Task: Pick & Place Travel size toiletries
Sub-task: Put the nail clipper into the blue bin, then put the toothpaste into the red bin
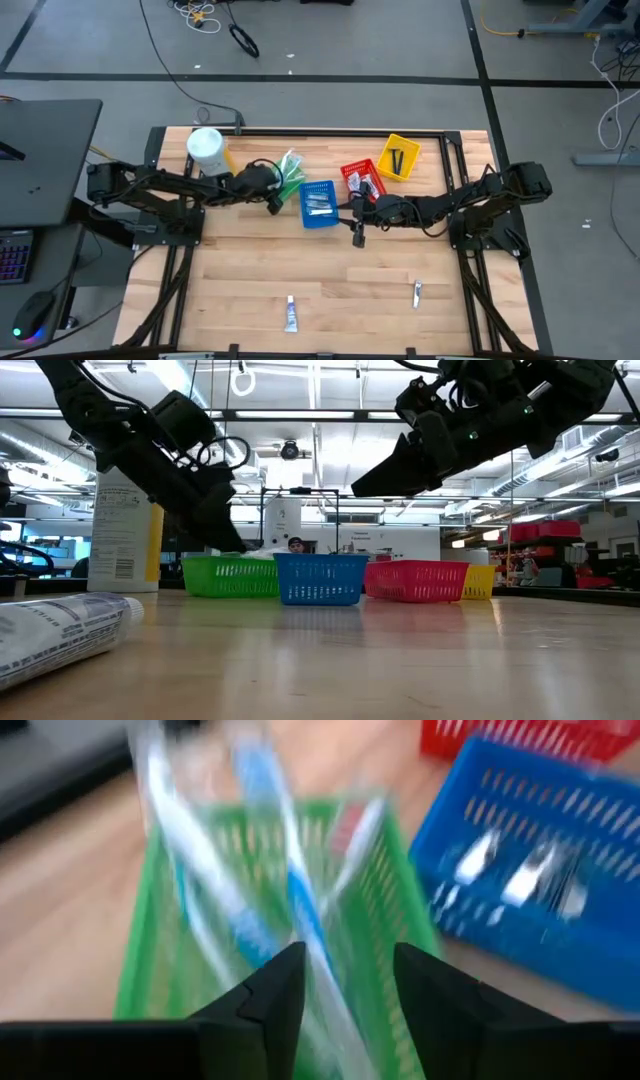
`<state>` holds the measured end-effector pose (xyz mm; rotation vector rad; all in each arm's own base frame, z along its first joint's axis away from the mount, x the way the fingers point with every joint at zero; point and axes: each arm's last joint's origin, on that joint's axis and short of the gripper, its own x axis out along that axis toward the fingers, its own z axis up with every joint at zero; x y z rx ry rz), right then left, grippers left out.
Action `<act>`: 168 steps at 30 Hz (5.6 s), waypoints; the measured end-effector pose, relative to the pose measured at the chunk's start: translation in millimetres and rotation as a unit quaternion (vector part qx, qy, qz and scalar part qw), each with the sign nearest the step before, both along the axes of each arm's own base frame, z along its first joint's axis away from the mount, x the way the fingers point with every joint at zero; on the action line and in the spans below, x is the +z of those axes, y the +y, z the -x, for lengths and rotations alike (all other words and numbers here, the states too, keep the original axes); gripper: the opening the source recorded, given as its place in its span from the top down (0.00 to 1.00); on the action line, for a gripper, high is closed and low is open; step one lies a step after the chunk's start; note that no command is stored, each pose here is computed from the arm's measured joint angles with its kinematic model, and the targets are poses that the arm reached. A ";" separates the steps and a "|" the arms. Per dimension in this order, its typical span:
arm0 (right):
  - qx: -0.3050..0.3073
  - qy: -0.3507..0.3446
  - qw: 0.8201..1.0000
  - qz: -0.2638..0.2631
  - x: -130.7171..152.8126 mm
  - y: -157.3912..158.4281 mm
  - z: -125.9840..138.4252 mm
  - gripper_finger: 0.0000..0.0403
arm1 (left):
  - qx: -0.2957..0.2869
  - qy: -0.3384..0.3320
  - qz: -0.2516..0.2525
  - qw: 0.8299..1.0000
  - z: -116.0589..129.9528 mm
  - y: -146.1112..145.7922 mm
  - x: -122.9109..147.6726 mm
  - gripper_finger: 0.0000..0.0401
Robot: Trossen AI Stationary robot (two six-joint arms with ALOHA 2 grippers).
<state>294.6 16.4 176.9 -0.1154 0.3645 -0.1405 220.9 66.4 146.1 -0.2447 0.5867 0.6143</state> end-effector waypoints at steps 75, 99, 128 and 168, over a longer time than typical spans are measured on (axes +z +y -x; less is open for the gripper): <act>-0.450 0.415 0.616 -0.495 -16.0 138.0 122.5 0.62 | -0.255 -0.148 -0.035 0.955 -22.1 -102.7 27.4 0.56; -0.433 0.433 0.652 -0.447 -44.5 129.0 130.6 0.76 | -0.243 -0.131 -0.011 0.961 -20.5 -102.3 22.8 0.56; -0.176 -0.028 0.948 -0.265 6.1 57.7 14.6 0.87 | -0.185 -0.180 0.025 0.966 -22.3 -99.9 28.2 0.56; -0.085 -0.058 0.987 -0.121 -38.8 -41.0 -35.7 0.59 | -0.216 -0.192 0.081 0.954 -56.7 -78.9 16.2 0.56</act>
